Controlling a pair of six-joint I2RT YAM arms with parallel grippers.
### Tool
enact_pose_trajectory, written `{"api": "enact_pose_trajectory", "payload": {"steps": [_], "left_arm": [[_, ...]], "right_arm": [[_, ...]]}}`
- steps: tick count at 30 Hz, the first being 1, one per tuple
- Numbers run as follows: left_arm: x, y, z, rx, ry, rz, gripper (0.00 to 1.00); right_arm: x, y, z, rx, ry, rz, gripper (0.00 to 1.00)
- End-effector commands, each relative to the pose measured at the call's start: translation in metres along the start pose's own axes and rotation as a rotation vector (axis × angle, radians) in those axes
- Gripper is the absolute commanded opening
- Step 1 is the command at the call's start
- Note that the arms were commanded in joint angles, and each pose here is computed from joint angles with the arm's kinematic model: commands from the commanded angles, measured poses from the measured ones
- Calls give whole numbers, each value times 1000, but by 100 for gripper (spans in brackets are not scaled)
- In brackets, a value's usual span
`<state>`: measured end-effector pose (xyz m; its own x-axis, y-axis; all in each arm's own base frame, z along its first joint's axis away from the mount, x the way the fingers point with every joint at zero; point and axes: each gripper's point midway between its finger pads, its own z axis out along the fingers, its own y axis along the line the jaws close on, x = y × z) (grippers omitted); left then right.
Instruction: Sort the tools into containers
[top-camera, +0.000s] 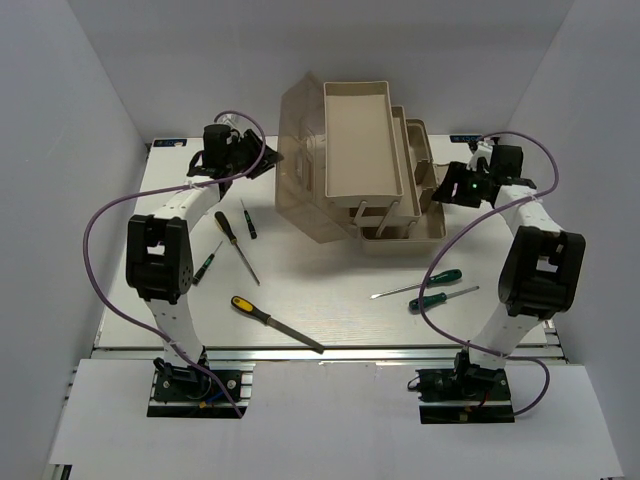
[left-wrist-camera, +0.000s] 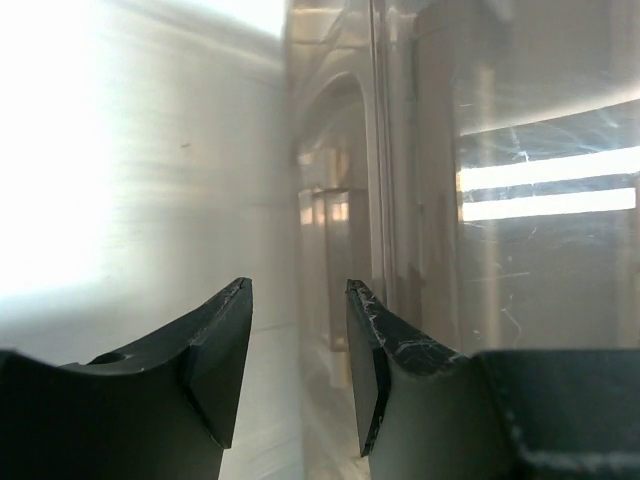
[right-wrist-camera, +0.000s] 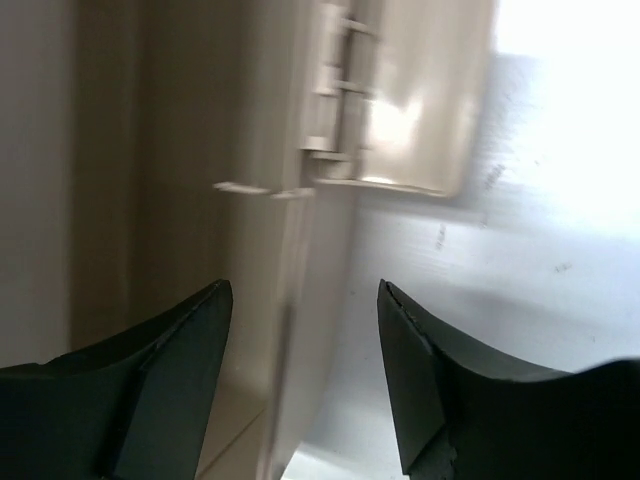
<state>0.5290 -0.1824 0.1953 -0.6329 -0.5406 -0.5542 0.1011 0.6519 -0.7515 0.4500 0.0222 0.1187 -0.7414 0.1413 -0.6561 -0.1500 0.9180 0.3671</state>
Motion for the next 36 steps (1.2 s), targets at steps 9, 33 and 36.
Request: {"api": "enact_pose_trajectory", "payload": {"steps": [9, 33, 36], "left_arm": [[-10, -10, -43, -62, -25, 130, 51], [-29, -40, -168, -150, -254, 166, 68], [-24, -42, -196, -162, -310, 159, 94]], "right_arm": [[-59, 62, -97, -410, -220, -364, 72], [148, 27, -124, -514, 142, -1487, 72], [148, 21, -111, -529, 171, -1503, 72]]}}
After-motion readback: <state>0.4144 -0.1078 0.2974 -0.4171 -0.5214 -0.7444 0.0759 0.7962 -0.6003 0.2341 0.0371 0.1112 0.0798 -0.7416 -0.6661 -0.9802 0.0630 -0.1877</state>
